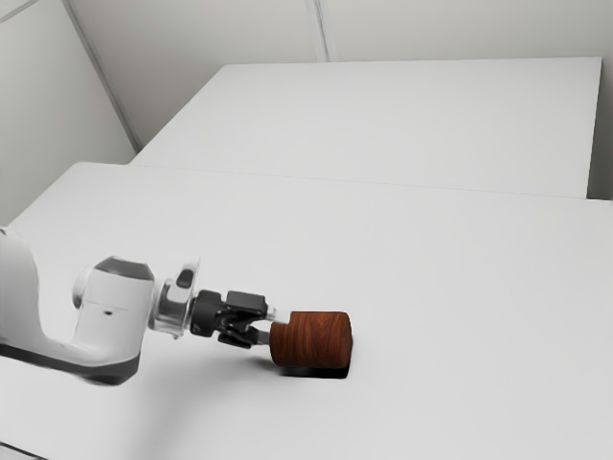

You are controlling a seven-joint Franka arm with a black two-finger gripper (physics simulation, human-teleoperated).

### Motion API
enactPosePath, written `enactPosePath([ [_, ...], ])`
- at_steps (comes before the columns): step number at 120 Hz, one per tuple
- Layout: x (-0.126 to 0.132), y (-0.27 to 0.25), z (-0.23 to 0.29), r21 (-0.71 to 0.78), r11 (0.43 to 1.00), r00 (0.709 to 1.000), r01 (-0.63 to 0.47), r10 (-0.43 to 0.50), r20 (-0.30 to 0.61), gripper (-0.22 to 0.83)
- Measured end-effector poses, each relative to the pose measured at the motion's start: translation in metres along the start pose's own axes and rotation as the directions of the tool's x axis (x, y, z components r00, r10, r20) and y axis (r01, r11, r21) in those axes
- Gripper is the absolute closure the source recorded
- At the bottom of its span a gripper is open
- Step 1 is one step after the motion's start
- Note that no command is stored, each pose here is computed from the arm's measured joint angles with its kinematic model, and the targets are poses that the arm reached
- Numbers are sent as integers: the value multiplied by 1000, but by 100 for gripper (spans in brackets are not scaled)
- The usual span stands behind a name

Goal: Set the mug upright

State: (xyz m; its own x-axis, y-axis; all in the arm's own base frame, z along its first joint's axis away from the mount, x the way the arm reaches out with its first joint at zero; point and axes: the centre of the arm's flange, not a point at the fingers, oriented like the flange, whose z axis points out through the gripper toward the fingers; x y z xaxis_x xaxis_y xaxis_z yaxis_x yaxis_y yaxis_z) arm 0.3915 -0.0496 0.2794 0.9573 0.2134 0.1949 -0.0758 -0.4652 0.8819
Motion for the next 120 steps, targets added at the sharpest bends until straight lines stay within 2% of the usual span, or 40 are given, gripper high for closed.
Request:
enactPosePath([
  [25, -6, -6, 13, -45, 998, 999, -51, 51, 5, 0],
  [35, -8, -6, 17, -57, 996, 997, -75, 75, 6, 3],
  [45, -8, -6, 18, -67, 993, 995, -98, 99, 1, 12],
  [86, -8, 1, 22, -83, 979, 983, -185, 184, -13, 60],
  [100, -7, 4, 23, -80, 974, 977, -212, 212, -15, 69],
  [120, -3, 14, 21, -77, 962, 965, -261, 260, -24, 75],
])
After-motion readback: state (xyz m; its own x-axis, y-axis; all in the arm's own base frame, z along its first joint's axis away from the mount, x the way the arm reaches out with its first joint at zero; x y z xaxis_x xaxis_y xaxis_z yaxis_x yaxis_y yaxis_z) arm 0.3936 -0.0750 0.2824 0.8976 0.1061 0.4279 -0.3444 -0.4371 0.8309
